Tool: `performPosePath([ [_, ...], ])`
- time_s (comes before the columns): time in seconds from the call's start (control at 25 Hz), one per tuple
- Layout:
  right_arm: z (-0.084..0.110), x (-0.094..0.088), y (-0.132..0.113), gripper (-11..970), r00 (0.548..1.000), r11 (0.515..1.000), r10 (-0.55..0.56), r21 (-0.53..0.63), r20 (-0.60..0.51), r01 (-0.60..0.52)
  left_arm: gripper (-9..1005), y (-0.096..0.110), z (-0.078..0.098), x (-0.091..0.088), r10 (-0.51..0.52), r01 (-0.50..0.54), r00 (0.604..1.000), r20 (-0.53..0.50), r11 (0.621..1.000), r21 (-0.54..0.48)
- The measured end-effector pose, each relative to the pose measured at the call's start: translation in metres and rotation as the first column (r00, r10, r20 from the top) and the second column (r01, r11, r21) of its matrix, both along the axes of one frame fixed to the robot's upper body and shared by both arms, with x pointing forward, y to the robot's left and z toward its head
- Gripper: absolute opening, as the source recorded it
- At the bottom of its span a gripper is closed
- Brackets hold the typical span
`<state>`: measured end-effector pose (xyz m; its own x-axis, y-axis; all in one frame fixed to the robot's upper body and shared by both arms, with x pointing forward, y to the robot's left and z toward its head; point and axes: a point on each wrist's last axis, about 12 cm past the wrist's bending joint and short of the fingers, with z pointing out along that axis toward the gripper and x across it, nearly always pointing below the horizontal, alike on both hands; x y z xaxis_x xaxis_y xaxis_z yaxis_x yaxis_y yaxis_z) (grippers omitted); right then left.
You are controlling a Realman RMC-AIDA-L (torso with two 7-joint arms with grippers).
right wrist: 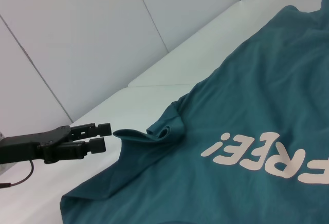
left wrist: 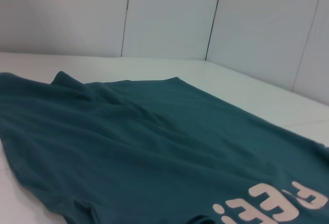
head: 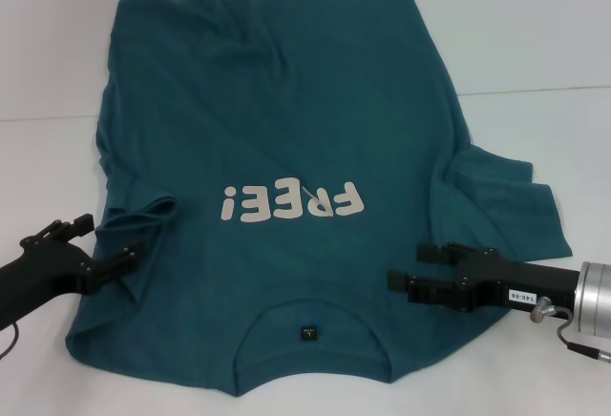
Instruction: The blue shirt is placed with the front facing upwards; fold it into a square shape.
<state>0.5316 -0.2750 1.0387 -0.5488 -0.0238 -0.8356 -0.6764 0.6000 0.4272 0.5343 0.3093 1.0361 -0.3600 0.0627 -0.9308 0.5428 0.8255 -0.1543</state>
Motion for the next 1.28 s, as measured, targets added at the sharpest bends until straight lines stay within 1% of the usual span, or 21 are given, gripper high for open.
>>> performPosePath([
  [0.32,0.000,-0.001,0.000,924,1.000,1.000,-0.002,0.002,-0.002,0.002,905,0.000,0.002,0.007,-0.004,0.001,0.999,0.040,0.997,0.072],
  [0.36,0.000,-0.001,0.000,924,1.000,1.000,-0.002,0.003,-0.002,0.002,905,0.000,0.002,0.009,-0.005,0.000,0.999,0.049,0.995,0.095],
  [0.56,0.000,0.000,0.000,924,1.000,1.000,-0.004,0.004,-0.001,0.004,904,-0.001,0.000,0.013,-0.010,0.003,0.998,0.055,0.990,0.138],
  [0.96,0.000,0.000,0.000,923,1.000,1.000,-0.007,0.007,0.000,0.007,902,-0.008,0.001,0.020,-0.032,0.021,0.998,0.055,0.984,0.176],
  [1.04,0.000,0.000,0.000,923,1.000,1.000,-0.008,0.007,0.000,0.008,882,-0.008,0.001,0.021,-0.030,0.020,0.998,0.052,0.982,0.185],
  [1.2,0.000,0.000,0.000,923,1.000,1.000,-0.007,0.007,0.000,0.007,842,-0.010,-0.003,0.025,-0.018,0.011,0.999,0.030,0.972,0.234],
  [1.28,0.000,0.000,0.000,923,1.000,1.000,-0.007,0.007,0.000,0.007,705,-0.012,-0.004,0.025,-0.021,0.015,1.000,0.022,0.970,0.242],
])
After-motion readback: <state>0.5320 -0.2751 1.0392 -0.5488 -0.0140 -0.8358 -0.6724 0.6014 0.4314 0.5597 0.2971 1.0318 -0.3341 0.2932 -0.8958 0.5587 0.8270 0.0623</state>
